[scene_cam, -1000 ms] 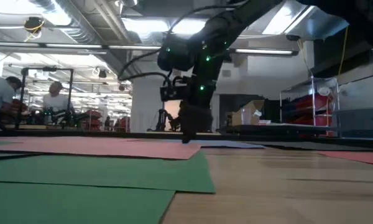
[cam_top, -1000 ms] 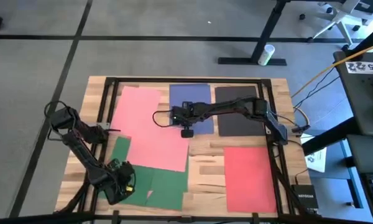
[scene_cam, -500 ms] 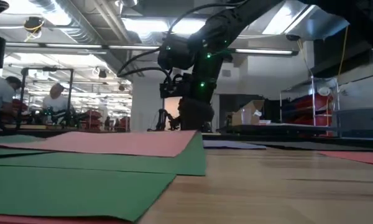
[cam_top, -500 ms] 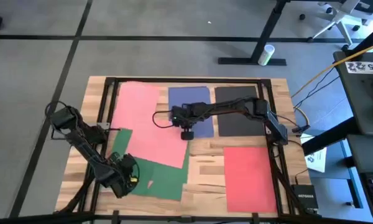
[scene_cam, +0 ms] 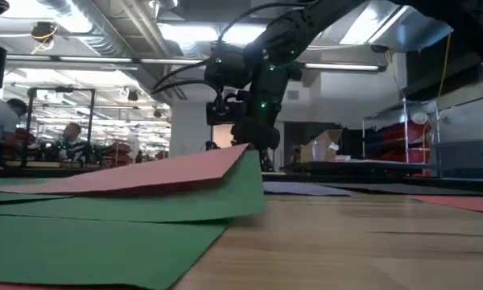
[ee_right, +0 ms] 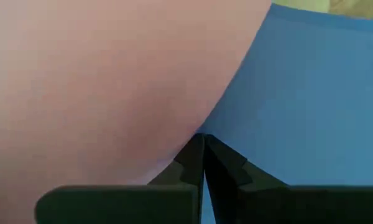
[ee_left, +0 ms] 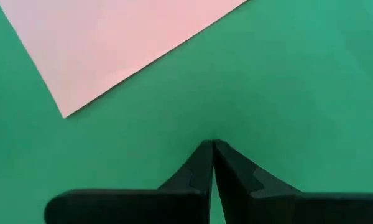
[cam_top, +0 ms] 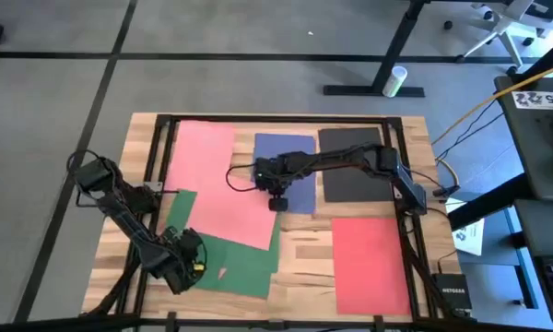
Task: Organize paper
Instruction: Stack the pink paper on top of the other pink paper on the table
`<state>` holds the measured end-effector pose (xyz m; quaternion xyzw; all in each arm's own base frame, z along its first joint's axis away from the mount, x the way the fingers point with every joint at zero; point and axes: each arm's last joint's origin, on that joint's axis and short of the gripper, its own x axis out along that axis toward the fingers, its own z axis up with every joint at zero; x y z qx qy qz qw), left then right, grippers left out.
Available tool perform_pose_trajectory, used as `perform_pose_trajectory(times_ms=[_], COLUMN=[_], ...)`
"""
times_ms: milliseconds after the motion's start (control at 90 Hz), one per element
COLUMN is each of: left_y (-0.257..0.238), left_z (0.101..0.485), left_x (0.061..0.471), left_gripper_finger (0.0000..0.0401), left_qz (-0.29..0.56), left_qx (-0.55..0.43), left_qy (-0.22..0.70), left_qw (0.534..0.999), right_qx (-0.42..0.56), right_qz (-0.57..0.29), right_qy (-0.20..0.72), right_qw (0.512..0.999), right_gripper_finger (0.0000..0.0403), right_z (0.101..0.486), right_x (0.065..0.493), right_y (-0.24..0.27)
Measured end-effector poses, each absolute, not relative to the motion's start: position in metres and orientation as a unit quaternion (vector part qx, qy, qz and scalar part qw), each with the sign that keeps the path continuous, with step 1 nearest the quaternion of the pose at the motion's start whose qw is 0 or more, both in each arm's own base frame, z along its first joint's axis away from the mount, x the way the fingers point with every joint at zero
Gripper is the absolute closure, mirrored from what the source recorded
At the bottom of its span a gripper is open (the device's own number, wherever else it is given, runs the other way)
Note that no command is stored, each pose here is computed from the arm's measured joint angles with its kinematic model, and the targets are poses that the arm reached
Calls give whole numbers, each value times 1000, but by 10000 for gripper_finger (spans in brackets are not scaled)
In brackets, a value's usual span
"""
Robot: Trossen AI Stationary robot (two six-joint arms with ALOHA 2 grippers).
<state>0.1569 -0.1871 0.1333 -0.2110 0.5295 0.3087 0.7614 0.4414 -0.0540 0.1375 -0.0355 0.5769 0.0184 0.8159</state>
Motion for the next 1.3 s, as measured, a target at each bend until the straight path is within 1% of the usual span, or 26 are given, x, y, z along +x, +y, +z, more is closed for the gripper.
perform_pose_trajectory(times_ms=[311,489,744,867,1056,1178,1300], left_y=[-188,-188,-189,-189,-189,-189,-189], left_z=[133,133,133,134,134,134,134], left_x=[157,157,157,157,158,158,158], left_gripper_finger=[401,401,401,401,401,401,401], left_qz=[307,306,301,301,301,301,300], left_qx=[-212,-213,-214,-214,-214,-214,-214], left_qy=[529,529,529,529,527,527,527], left_qw=[762,762,764,764,765,766,766], right_qx=[-55,-86,-179,-219,-252,-266,-276], right_qz=[16,37,121,136,172,177,172], right_qy=[543,526,532,532,524,519,503], right_qw=[838,845,819,806,795,793,801], right_gripper_finger=[403,403,403,403,403,403,403], right_z=[161,179,185,184,183,183,185], right_x=[454,462,462,459,452,450,451], right_y=[-56,-48,6,37,83,98,106])
